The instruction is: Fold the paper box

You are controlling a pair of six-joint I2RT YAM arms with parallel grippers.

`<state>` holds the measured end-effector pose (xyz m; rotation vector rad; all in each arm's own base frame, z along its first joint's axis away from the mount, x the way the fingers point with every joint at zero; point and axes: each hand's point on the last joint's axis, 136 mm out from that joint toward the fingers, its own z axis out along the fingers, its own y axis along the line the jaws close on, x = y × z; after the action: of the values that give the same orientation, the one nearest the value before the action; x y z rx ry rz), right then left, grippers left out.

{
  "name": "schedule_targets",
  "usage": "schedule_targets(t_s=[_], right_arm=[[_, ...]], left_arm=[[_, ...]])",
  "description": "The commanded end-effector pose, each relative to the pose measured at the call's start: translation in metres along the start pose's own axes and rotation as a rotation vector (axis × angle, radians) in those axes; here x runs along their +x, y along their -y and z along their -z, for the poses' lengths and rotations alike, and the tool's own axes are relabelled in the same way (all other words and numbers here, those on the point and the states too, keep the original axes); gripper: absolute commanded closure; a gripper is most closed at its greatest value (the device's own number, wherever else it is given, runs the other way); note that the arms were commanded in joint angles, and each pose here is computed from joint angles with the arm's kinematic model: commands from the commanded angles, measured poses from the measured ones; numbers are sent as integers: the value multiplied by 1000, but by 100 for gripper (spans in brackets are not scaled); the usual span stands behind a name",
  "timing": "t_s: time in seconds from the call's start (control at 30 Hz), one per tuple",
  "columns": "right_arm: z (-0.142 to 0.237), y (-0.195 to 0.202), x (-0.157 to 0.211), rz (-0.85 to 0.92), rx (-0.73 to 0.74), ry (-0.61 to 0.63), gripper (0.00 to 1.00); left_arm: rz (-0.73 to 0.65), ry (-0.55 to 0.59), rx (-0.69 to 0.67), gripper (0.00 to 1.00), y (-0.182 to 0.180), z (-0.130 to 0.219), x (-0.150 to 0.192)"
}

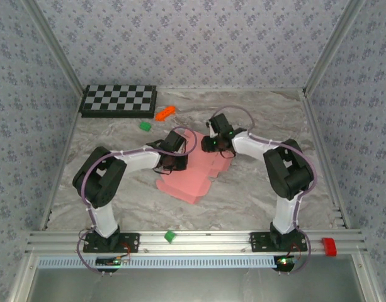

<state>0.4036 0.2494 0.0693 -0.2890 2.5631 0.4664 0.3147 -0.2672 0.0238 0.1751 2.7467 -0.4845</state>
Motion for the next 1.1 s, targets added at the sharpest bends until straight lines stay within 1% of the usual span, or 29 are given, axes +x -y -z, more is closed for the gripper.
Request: schedule_targets(t_s=[0.0,0.07,0.13,0.23,0.33,0.47,0.63,0.77,1.07], right_arm=[[11,5,-16,130,-63,-32,55],[11,14,-27,158,-68,-36,48],[9,22,-31,181,-67,-75,42],[2,29,-36,224,-94,-142,40],[-6,33,-38,245,-142,-191,42],[-14,39,-44,258,-189,-226,46],[-23,39,-38,264,-246,-291,48],[-30,42,-32,266,-251,-332,50],[-35,45,-27,279,-252,-356,53]], left_arm=[[-2,-46,-78,100,-19,-7,18],[0,-46,-81,100,-19,-7,19],[3,-42,-83,100,-19,-7,18],[5,-42,-82,100,-18,-8,19],[9,-38,-84,100,-17,-8,19],[21,-42,-90,100,-16,-9,20],[29,-38,-91,100,-15,-10,20],[29,-38,-94,100,-14,-10,21],[28,-40,-95,100,-14,-10,22]])
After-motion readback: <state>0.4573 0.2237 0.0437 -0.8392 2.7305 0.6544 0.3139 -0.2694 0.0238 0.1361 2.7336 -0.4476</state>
